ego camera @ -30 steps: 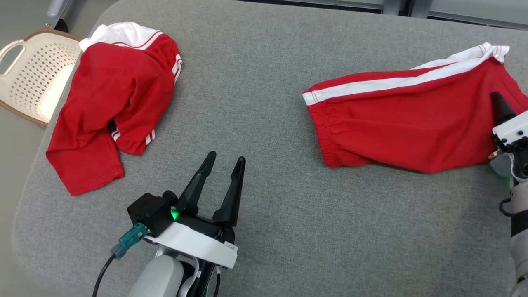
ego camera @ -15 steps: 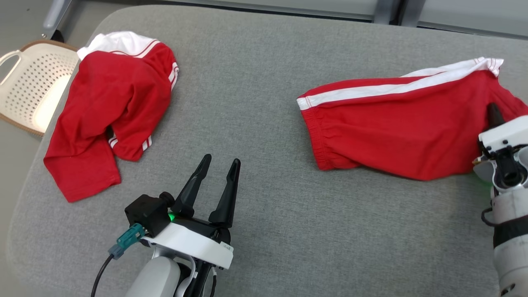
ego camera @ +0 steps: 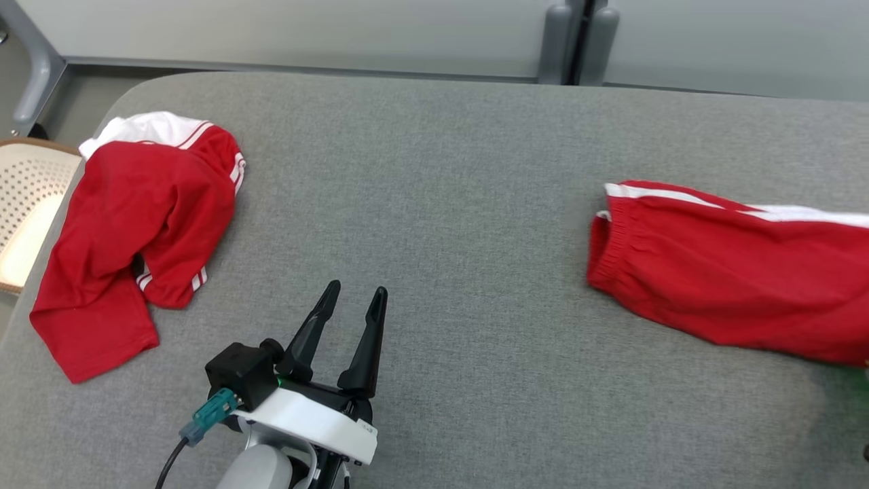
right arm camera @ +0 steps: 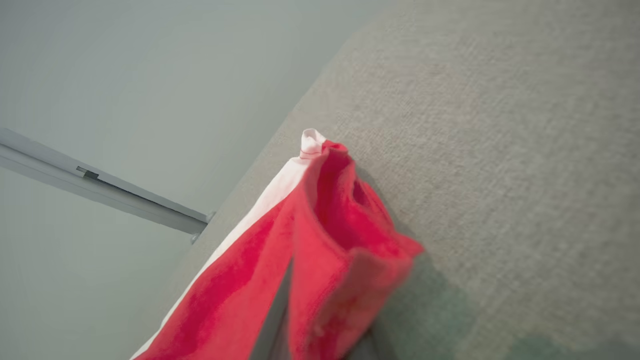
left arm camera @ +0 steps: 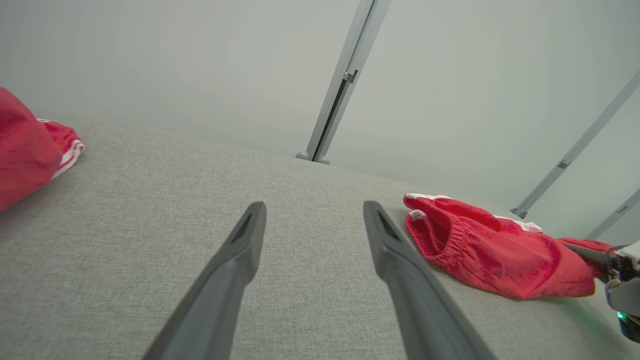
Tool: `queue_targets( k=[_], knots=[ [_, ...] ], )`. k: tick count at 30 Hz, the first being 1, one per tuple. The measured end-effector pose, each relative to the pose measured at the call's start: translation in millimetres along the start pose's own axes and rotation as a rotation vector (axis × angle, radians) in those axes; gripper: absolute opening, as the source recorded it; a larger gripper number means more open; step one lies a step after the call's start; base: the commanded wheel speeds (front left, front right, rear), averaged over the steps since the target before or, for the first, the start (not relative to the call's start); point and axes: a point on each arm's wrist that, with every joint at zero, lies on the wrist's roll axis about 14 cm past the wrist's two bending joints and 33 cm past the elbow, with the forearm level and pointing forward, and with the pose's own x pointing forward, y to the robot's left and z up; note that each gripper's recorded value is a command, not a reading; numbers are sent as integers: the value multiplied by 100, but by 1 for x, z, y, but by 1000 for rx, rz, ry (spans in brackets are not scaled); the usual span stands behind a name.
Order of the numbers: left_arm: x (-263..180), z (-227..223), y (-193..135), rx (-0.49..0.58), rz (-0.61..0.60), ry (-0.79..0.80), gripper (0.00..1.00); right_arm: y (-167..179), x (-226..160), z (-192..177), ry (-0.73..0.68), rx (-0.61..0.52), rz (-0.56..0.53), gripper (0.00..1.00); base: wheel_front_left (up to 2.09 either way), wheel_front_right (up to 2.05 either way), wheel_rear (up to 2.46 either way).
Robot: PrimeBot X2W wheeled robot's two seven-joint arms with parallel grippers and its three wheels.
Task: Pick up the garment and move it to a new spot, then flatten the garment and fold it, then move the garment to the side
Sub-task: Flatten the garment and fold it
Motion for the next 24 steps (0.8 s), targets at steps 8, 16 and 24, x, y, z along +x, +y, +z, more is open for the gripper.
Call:
queue_targets(
  k=[8, 16, 24],
  knots=[
    [-5, -1, -10, -9, -25, 2, 100, -11, -16, 17, -57, -7, -22, 0, 0, 0, 0],
    [-11, 1, -6, -3, -10, -3, 100, 76, -20, 11, -72, -60, 210, 0, 0, 0, 0],
    [-18, 6, 1, -3, 16, -19, 100, 146, -57, -32, 33, -70, 468, 0, 0, 0, 0]
  ],
)
